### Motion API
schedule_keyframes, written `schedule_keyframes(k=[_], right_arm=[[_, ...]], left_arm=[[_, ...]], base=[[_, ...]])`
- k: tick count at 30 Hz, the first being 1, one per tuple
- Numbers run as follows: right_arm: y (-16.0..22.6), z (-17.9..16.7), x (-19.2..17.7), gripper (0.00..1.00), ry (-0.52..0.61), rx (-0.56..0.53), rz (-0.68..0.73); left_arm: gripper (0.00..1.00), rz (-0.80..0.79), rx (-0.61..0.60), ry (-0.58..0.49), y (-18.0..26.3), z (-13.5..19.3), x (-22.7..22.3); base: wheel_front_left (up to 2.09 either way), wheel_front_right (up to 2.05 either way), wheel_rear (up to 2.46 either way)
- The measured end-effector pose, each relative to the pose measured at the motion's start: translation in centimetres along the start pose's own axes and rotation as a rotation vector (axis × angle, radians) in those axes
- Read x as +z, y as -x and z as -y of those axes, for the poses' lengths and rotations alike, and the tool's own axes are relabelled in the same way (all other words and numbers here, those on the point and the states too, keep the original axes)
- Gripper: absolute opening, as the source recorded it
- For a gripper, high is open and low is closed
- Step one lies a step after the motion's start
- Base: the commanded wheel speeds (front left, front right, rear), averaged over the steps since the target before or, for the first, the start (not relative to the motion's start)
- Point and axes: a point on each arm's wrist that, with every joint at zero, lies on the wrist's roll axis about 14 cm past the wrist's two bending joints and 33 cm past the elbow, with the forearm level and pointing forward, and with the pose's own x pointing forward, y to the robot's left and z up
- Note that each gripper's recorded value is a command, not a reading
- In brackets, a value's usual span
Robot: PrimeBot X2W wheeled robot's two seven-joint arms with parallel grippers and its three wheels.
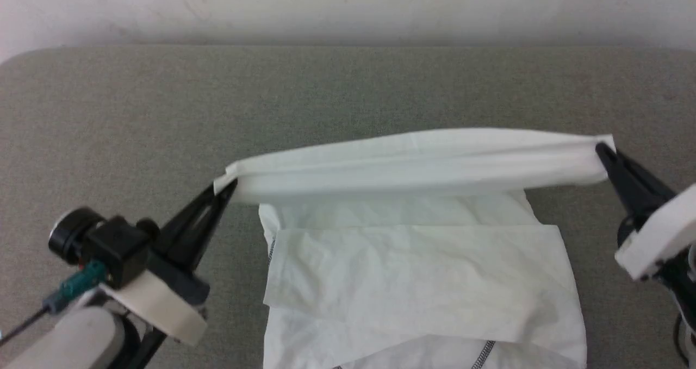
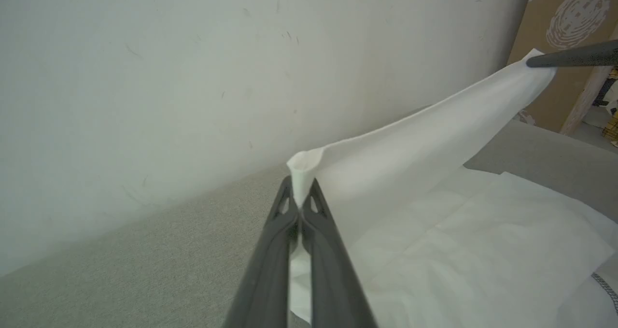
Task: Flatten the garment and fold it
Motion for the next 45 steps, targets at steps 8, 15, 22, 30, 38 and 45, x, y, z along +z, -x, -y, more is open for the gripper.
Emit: schedule_keyframes(k=[8, 15, 22, 30, 38, 45], right_arm=[[7.0, 0.5, -4.9, 0.00, -0.132, -0.063, -0.063], [10.7, -0.2, -7.8, 0.00, -0.216, -0.073, -0.107], [13.4, -0.1, -11.2, 0.00, -0.247, -0.106, -0.204], [15.1, 0.8, -14.0, 0.00, -0.187, -0.145, -0.309], [15.3, 0.5, -16.6, 0.93, -0.169, -0.135, -0.392], [15.3, 0.9, -15.6, 1.00, -0.160, -0.138, -0.347]], left_arm=[[0.00, -0.077, -0.012, 0.063, 6.5, 4.5, -1.3], [0.00, -0.121, -0.038, 0.165, 9.6, 8.3, -2.6], [0.00, -0.210, -0.051, 0.208, 11.9, 10.1, -5.1], [0.00, -0.356, -0.091, 0.237, 14.3, 11.9, -9.2], [0.94, -0.420, -0.107, 0.281, 14.5, 13.4, -11.9], [1.00, -0.349, -0.008, 0.355, 13.2, 11.6, -10.6]], base=[[0.00, 0.00, 0.00], [0.00, 0.00, 0.00], [0.00, 0.00, 0.00], [0.00, 0.00, 0.00], [0.00, 0.00, 0.00], [0.00, 0.00, 0.00]])
